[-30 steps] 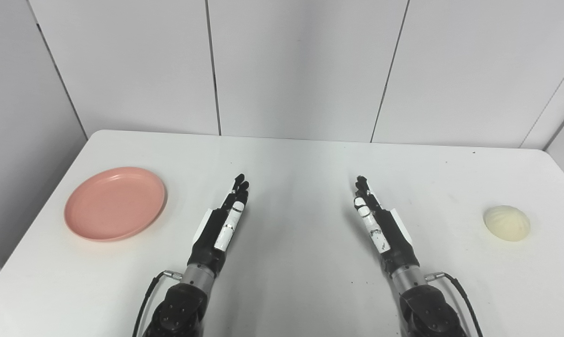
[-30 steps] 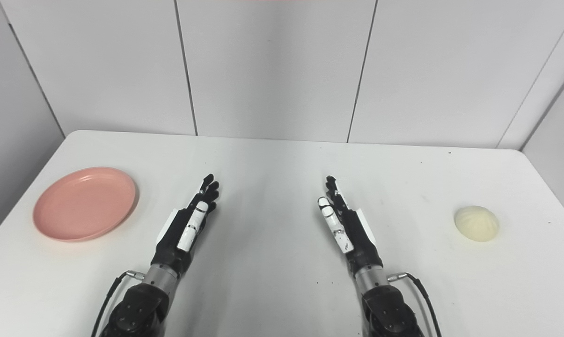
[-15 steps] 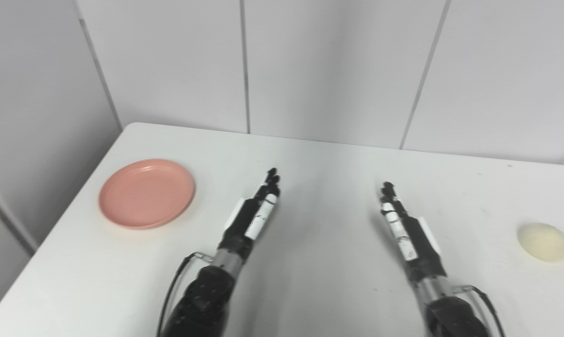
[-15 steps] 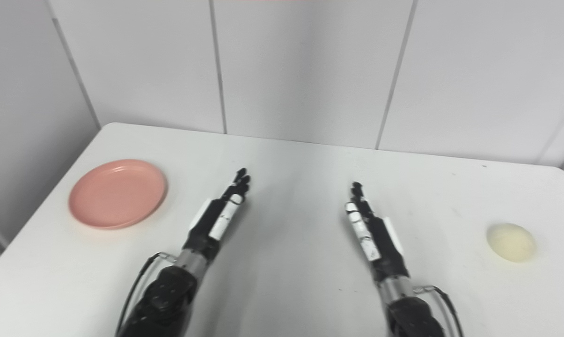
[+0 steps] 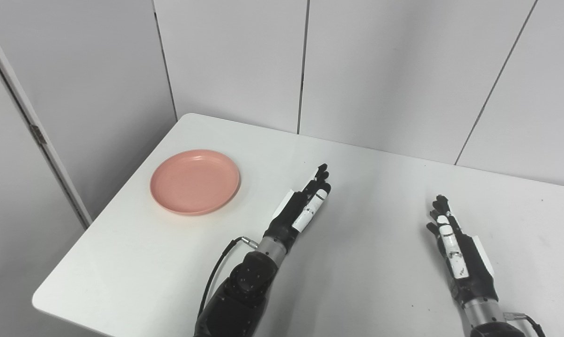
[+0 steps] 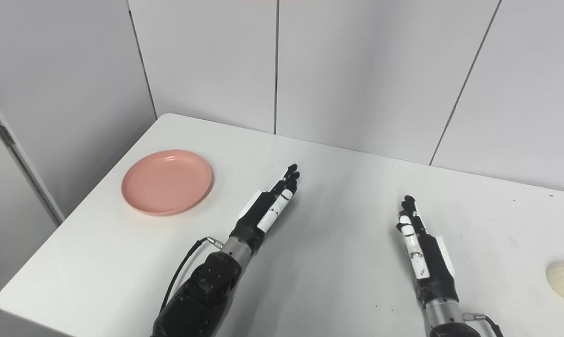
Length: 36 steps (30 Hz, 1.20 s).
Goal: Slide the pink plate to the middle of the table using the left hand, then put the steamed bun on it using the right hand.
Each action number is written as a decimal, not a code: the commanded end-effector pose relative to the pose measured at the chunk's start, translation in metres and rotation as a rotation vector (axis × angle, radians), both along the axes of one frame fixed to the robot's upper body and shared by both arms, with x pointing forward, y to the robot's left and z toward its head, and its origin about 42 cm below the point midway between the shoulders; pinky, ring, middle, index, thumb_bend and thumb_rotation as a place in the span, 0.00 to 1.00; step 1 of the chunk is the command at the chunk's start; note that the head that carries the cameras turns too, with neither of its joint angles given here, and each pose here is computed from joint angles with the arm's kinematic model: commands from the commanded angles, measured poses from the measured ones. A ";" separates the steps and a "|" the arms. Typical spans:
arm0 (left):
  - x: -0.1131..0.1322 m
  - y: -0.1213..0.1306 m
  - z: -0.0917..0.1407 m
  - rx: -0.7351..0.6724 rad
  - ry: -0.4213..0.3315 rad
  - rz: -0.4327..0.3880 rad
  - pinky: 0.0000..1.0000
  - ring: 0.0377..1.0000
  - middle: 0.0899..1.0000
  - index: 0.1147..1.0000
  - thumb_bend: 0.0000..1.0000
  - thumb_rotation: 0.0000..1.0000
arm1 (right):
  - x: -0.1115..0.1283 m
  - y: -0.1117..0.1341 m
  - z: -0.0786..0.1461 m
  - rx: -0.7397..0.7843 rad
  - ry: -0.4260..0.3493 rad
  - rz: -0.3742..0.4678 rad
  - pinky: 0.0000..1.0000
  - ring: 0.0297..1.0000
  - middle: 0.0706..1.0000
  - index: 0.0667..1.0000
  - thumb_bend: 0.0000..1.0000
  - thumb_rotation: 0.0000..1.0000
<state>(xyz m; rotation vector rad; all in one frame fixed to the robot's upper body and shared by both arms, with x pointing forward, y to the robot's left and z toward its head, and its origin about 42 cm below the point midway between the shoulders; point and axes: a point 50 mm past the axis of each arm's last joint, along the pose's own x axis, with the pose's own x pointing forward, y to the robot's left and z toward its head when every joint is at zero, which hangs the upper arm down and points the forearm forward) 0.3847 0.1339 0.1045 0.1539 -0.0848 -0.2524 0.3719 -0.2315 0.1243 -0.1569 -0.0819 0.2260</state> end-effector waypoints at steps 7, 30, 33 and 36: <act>-0.046 0.004 -0.069 0.010 0.202 0.024 1.00 1.00 1.00 1.00 0.51 1.00 | -0.014 -0.009 -0.018 -0.010 0.063 -0.014 1.00 1.00 1.00 1.00 0.06 1.00; -0.019 0.014 0.036 -0.110 -0.045 0.051 1.00 0.99 0.99 0.98 0.47 1.00 | -0.012 -0.007 -0.018 -0.008 0.063 -0.018 1.00 1.00 1.00 1.00 0.04 1.00; -0.018 0.016 0.059 -0.108 -0.106 0.067 0.97 0.98 0.98 0.97 0.49 1.00 | -0.012 -0.010 -0.019 -0.008 0.061 -0.018 1.00 1.00 1.00 1.00 0.05 1.00; -0.015 0.017 0.081 -0.131 -0.174 0.078 0.96 0.96 0.96 0.96 0.48 1.00 | -0.011 -0.013 -0.020 -0.011 0.061 -0.019 1.00 1.00 1.00 1.00 0.03 1.00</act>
